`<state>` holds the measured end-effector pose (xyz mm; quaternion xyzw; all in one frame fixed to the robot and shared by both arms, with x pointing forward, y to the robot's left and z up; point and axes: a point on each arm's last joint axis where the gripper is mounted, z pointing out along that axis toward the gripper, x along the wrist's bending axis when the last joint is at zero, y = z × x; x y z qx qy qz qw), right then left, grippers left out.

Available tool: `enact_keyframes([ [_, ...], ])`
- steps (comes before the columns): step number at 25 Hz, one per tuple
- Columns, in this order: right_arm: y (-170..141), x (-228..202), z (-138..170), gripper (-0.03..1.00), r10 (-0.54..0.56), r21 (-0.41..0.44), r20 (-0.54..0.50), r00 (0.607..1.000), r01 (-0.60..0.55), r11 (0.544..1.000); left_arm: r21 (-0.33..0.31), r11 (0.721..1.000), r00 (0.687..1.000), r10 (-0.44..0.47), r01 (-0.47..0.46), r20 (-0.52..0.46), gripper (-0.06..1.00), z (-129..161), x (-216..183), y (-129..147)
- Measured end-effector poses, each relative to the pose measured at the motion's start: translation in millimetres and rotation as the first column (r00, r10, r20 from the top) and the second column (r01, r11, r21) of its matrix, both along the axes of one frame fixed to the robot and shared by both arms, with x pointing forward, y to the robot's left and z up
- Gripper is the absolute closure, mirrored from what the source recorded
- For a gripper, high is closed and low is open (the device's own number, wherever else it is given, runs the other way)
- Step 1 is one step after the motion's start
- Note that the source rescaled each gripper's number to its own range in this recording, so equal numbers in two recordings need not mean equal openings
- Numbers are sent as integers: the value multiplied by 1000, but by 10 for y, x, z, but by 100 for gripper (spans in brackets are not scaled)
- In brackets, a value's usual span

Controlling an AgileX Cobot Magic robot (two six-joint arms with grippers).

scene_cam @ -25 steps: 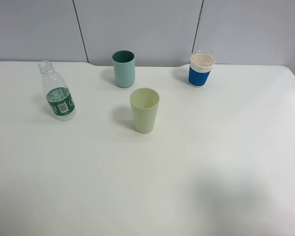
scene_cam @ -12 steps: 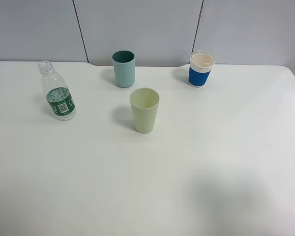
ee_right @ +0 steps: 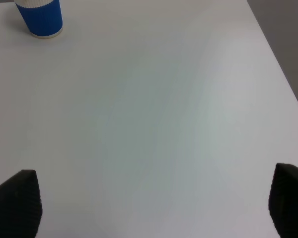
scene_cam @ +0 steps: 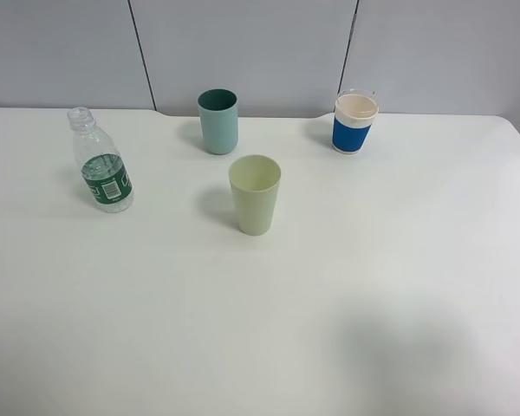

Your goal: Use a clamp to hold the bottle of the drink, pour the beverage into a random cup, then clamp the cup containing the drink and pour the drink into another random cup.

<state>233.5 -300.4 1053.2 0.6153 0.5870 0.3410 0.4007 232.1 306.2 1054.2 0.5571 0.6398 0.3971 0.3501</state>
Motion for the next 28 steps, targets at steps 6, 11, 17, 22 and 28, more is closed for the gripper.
enact_keyframes([
  [6, 0, 0, 0, 22, 0, 0, 0, 1000, 0, 1000, 0, 1000, 1000, 0, 0, 0, -6, 0, 0, 0],
  [11, 0, 0, 0, 22, 0, 0, 0, 1000, 0, 1000, 0, 1000, 1000, 0, 0, 0, -6, 0, 0, 0],
  [17, 0, 0, 0, 22, 0, 0, 0, 1000, 0, 1000, 0, 1000, 1000, 0, 0, 0, -6, 0, 0, 0],
  [22, 0, 0, 0, 22, 0, 0, 0, 1000, 0, 1000, 0, 1000, 1000, 0, 0, 0, -6, 0, 0, 0],
  [28, 0, 0, 0, 22, 0, 0, 0, 1000, 0, 1000, 0, 1000, 1000, 0, 0, 0, -6, 0, 0, 0],
])
